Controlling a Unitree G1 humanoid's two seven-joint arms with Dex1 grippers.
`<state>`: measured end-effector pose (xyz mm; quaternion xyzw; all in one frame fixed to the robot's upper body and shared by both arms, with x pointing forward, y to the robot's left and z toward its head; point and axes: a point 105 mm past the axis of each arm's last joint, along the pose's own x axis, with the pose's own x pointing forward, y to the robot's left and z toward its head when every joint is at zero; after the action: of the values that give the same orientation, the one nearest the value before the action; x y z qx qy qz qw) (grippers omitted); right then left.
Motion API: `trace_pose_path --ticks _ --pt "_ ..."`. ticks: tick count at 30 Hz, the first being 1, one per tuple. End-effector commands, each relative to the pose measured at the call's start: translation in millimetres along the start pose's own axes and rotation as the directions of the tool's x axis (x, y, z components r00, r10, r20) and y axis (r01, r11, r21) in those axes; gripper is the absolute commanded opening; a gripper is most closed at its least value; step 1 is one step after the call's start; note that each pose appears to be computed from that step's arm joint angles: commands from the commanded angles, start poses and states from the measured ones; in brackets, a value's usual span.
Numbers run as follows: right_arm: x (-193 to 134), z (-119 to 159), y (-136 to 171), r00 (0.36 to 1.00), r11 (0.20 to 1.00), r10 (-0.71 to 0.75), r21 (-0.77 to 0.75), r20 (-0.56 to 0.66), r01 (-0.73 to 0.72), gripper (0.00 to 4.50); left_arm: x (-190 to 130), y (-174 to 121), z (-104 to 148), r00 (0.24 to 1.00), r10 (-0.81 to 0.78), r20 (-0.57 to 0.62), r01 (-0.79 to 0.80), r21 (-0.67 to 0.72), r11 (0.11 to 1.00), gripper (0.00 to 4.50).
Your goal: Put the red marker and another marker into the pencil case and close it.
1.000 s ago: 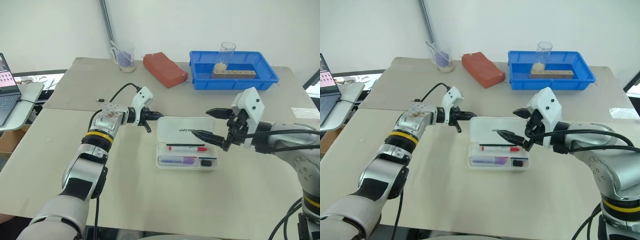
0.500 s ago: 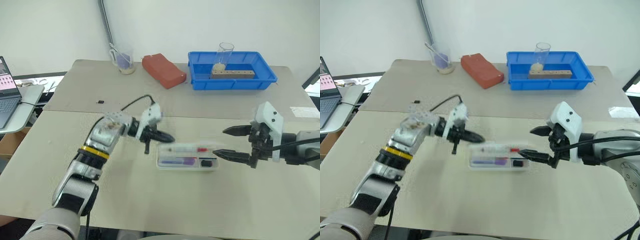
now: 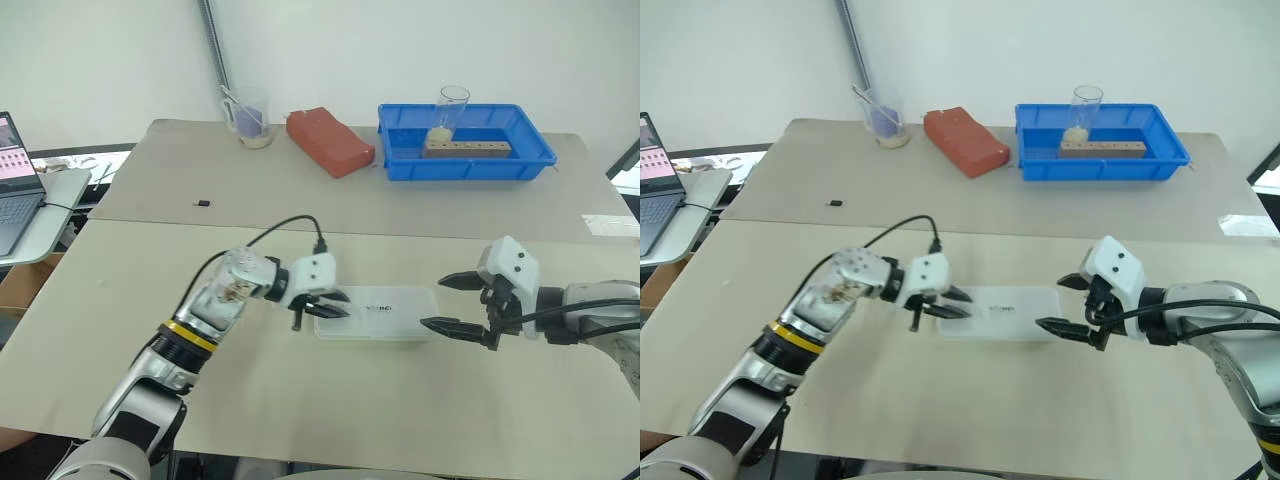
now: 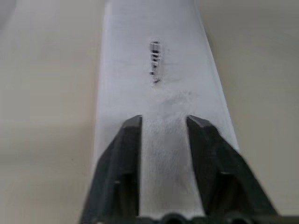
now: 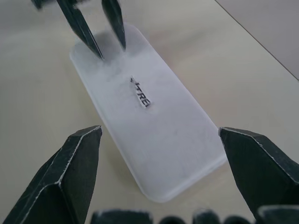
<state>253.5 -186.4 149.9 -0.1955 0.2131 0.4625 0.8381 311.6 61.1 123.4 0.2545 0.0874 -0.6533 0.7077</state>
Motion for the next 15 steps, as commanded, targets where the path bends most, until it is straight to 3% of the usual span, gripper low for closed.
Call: trace_pose_path --ticks 1,3,10,15 --pt "-9.6 10.2 -10.8 1.0 0.998 -0.01 -0.06 0.016 0.011 4.4 -37.6 11.2 19.6 0.988 0.122 0.09 -0.121 -0.014 0.993 3.51" --pt "-13.5 8.2 -16.6 1.0 0.998 -0.014 -0.066 0.006 0.014 4.4 -59.0 14.9 17.5 0.975 0.202 0.093 -0.197 -0.06 0.979 4.48" --pt "-35.6 0.0 -44.2 0.993 0.991 -0.115 -0.064 0.002 0.115 4.4 -129.0 13.9 -15.4 0.871 0.49 -0.031 -0.489 -0.132 0.862 4.48" --pt "-44.9 -6.3 -58.4 0.983 0.982 -0.186 -0.031 0.009 0.186 4.4 -148.0 19.5 -12.0 0.793 0.609 -0.029 -0.604 -0.168 0.779 4.48"
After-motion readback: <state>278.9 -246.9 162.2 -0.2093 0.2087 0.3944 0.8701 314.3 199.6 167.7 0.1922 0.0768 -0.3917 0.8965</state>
